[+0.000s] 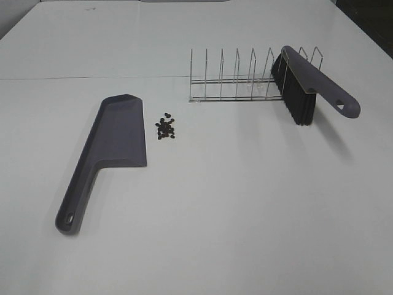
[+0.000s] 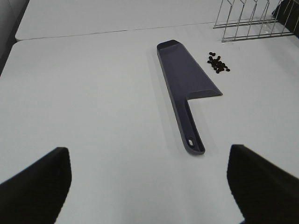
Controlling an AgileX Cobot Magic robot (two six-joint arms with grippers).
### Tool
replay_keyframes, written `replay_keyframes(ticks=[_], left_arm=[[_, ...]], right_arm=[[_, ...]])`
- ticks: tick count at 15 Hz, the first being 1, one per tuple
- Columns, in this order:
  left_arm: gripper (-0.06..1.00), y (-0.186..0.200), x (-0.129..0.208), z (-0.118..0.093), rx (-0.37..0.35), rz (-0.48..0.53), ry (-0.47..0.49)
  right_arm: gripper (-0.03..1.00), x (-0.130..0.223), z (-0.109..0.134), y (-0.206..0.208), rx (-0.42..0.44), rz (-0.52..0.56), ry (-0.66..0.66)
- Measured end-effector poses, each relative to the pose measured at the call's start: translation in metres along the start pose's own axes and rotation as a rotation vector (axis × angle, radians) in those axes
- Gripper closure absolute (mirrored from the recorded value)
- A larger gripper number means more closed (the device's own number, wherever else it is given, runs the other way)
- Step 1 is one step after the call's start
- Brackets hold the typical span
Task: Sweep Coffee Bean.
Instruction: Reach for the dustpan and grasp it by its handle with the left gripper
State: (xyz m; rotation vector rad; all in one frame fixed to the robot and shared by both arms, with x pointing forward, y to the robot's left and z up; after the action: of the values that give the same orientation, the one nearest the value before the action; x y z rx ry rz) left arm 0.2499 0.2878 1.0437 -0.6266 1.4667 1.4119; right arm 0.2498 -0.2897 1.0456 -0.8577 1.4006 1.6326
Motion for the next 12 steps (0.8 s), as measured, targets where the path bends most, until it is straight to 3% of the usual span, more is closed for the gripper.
replay_keyframes(ticks=[7, 9, 12], left_arm=[[0.11, -0.007, -0.011, 0.003, 0.007, 0.017, 0.01], [0.12, -0.023, -0.035, 0.011, -0.008, -0.006, 0.023], [0.14, -0.076, -0.063, 0.026, -0.015, 0.065, 0.05]], right_arm=[[0.29, 0.0, 0.0, 0.0, 0.0, 0.0, 0.0], [0.29, 0.0, 0.0, 0.0, 0.0, 0.0, 0.0], [0.29, 0.0, 0.0, 0.0, 0.0, 0.0, 0.0]])
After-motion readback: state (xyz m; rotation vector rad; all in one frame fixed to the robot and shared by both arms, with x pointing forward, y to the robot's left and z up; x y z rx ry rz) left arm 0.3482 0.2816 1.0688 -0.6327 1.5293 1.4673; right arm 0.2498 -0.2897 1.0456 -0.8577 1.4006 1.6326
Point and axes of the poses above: a point on each arm's last joint axis where the gripper is mounted, y pointing back along that axis away from the gripper, z along the wrist's bending axis when the last joint is at zero, x = y × z, the point moved 2 cm from there along -y, pointing out along that axis toward the gripper, and after that the axes turned 12 degrees about -y, right-handed, at the moved point
